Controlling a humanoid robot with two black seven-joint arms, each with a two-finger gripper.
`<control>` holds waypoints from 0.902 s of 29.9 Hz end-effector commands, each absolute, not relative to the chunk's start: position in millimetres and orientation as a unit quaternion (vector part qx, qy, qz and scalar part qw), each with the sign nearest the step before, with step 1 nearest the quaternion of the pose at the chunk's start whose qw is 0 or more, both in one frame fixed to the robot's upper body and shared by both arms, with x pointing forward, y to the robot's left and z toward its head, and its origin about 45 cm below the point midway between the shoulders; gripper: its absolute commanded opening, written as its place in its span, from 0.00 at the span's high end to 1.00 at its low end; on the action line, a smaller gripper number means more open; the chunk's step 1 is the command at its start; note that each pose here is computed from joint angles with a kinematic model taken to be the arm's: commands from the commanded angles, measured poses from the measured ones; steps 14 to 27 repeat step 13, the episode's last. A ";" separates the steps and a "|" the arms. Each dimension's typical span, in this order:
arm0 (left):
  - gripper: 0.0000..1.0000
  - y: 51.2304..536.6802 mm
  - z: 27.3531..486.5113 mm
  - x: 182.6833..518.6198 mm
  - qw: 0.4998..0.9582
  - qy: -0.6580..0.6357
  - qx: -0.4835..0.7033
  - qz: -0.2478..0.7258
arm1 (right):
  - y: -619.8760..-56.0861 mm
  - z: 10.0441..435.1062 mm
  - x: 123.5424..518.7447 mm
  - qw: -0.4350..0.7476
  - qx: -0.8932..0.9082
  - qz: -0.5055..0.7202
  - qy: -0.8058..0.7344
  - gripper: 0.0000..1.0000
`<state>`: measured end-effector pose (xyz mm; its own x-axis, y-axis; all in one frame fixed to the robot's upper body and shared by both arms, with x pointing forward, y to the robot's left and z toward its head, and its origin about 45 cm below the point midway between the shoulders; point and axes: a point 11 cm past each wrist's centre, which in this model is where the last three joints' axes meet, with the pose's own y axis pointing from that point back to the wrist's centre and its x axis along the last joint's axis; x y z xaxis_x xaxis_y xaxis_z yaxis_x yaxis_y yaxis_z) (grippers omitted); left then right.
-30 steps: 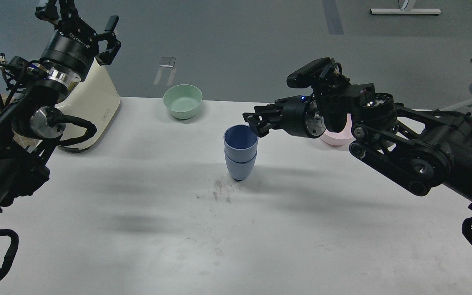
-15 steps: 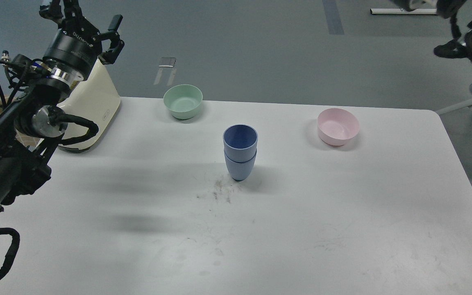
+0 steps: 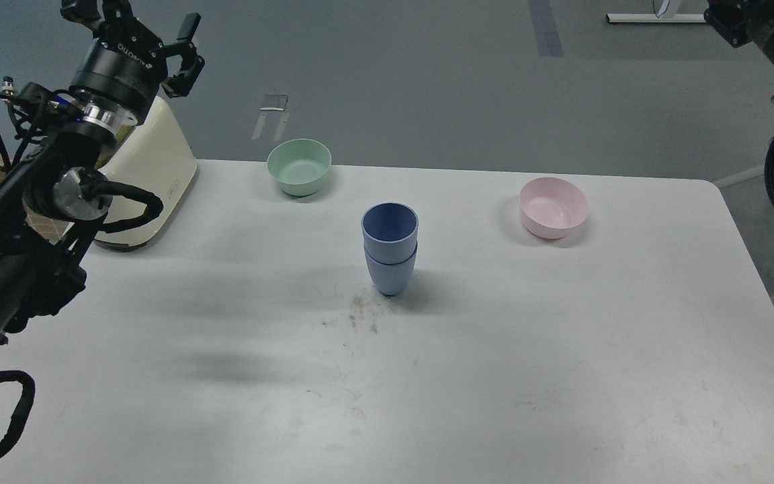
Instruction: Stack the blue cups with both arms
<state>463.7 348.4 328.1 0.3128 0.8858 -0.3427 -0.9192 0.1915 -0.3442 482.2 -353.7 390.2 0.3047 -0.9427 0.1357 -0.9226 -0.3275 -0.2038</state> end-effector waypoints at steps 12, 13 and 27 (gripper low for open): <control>0.02 336.0 325.3 466.2 0.774 0.043 -0.256 0.578 | -398.7 359.4 459.2 0.158 -0.774 -0.020 0.612 0.00; 0.02 335.7 324.3 466.1 0.773 0.044 -0.255 0.579 | -398.3 360.9 459.0 0.159 -0.775 -0.022 0.611 0.00; 0.02 335.7 324.3 466.1 0.773 0.044 -0.255 0.579 | -398.3 360.9 459.0 0.159 -0.775 -0.022 0.611 0.00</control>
